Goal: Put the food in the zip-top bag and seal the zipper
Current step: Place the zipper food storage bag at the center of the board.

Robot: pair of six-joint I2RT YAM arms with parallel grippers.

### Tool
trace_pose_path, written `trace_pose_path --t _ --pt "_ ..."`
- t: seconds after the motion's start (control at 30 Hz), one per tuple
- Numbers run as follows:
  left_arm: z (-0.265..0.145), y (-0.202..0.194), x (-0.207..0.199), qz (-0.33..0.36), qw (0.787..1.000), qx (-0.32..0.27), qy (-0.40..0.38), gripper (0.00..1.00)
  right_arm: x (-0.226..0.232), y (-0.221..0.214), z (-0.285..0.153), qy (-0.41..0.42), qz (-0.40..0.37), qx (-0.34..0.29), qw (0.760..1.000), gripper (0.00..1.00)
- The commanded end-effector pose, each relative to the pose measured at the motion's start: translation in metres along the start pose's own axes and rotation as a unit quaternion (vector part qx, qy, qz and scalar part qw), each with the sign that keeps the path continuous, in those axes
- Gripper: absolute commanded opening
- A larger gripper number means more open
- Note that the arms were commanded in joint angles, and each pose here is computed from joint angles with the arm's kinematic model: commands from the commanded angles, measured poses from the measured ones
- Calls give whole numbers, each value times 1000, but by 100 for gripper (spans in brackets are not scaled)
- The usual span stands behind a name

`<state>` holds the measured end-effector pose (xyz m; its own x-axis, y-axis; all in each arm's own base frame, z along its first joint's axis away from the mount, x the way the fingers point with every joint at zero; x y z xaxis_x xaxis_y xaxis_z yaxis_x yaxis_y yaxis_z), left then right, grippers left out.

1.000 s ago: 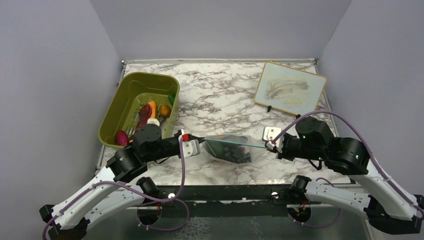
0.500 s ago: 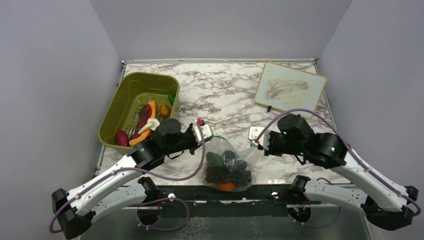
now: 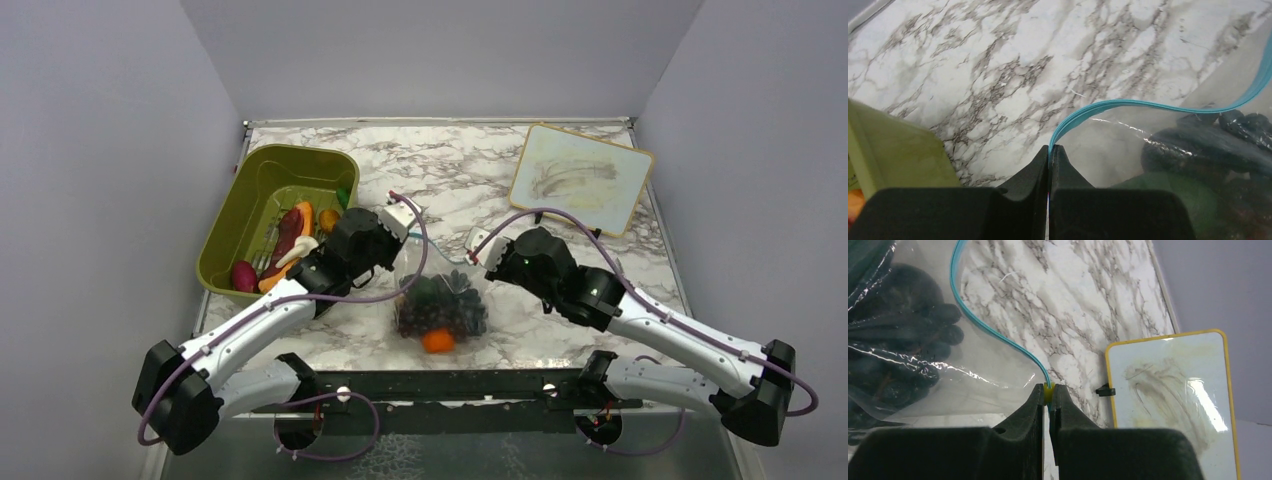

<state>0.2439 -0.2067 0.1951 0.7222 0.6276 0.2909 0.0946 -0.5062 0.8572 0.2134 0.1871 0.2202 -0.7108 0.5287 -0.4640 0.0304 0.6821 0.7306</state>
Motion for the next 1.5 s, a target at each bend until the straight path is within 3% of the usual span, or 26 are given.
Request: trace_pose_path --t 0.0,0.33,0.4,0.53,0.63,0.77,0.83,0.87,0.9,0.93,0.97,1.13,1.33,1.47 --pt "11 23 27 -60 997 -43 30 0 -39 33 11 -117 36 -68 990 1" --pt "25 39 43 -62 996 -52 42 1 -65 24 29 -165 65 -47 983 5" --pt "27 44 46 -62 995 -56 46 10 -66 26 26 -169 72 -57 981 14" --pt "25 50 48 -68 994 -67 49 37 -63 29 19 -154 85 -67 982 44" --pt "21 55 48 -71 993 -80 50 54 -57 33 14 -125 90 -76 985 53" --pt "12 61 53 -77 991 -89 64 64 -53 44 3 -103 127 -108 981 66" --pt "4 64 57 -81 989 -95 77 70 -50 53 -3 -86 144 -138 976 81" --pt "0 66 59 -82 988 -99 83 74 -48 56 -5 -77 155 -150 973 94" --pt "-5 68 60 -84 987 -102 88 82 -46 60 -7 -67 171 -160 970 98" --pt "-10 70 61 -84 986 -109 92 96 -44 63 -9 -60 185 -168 966 99" --pt "-16 73 62 -82 985 -118 95 99 -42 65 -11 -52 201 -173 963 100" --pt "-51 87 69 -103 969 -181 130 99 -34 79 -21 -14 327 -181 927 100" --pt "-86 87 63 -166 953 -215 132 99 -15 89 -28 38 526 -146 837 100" --pt "-94 76 63 -203 946 -204 146 99 -13 82 -28 33 539 -146 829 100"
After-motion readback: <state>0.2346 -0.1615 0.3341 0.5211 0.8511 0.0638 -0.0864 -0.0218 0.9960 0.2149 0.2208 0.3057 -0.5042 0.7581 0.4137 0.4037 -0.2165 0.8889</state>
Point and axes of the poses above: each gripper's point midway between its finger pads, its own z axis out along the fingers, its own x axis along the line the jaws close on, y = z × x, the point moved 3 cm from there along -z, back along the fingers, and after that the axes turned 10 degrees about z, right-handed, at the moved point
